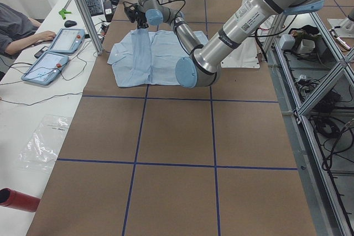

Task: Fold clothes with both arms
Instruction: 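Carry the cuff with the left gripper across the shirt toward the collar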

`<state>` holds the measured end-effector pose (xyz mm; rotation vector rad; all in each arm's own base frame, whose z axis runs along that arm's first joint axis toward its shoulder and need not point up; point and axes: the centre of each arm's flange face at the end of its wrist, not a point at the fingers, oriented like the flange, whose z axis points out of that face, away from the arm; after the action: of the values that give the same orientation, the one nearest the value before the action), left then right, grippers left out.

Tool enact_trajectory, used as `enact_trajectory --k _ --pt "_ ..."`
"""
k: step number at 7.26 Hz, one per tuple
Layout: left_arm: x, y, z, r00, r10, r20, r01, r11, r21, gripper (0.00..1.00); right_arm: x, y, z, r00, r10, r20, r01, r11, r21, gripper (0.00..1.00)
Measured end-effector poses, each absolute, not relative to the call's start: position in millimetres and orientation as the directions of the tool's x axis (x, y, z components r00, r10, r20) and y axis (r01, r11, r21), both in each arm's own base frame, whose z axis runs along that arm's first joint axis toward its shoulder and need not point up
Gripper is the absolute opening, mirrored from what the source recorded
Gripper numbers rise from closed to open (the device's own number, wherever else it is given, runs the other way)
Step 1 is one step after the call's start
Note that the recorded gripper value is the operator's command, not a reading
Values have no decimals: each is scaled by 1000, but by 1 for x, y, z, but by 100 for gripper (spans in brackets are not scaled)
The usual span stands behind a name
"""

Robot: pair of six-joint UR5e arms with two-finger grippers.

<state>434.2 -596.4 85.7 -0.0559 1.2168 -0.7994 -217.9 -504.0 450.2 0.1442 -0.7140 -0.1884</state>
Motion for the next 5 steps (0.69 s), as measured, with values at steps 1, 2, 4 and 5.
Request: enact_trajectory --k 1,2,4,5 --pt "456 -587 79 76 -590 -804 519 712 -474 0 -217 -503 454 738 -218 638 123 974 190 100" --pt "473 -582 77 46 -594 -803 521 700 -488 0 -217 -503 455 736 -218 640 124 974 188 100" --pt "515 -587 78 6 -590 -807 528 687 -499 0 -218 -503 455 734 -219 643 126 974 187 100" --pt "542 -585 87 2 -584 -812 541 683 -490 0 -219 -503 454 734 -220 643 126 974 189 100"
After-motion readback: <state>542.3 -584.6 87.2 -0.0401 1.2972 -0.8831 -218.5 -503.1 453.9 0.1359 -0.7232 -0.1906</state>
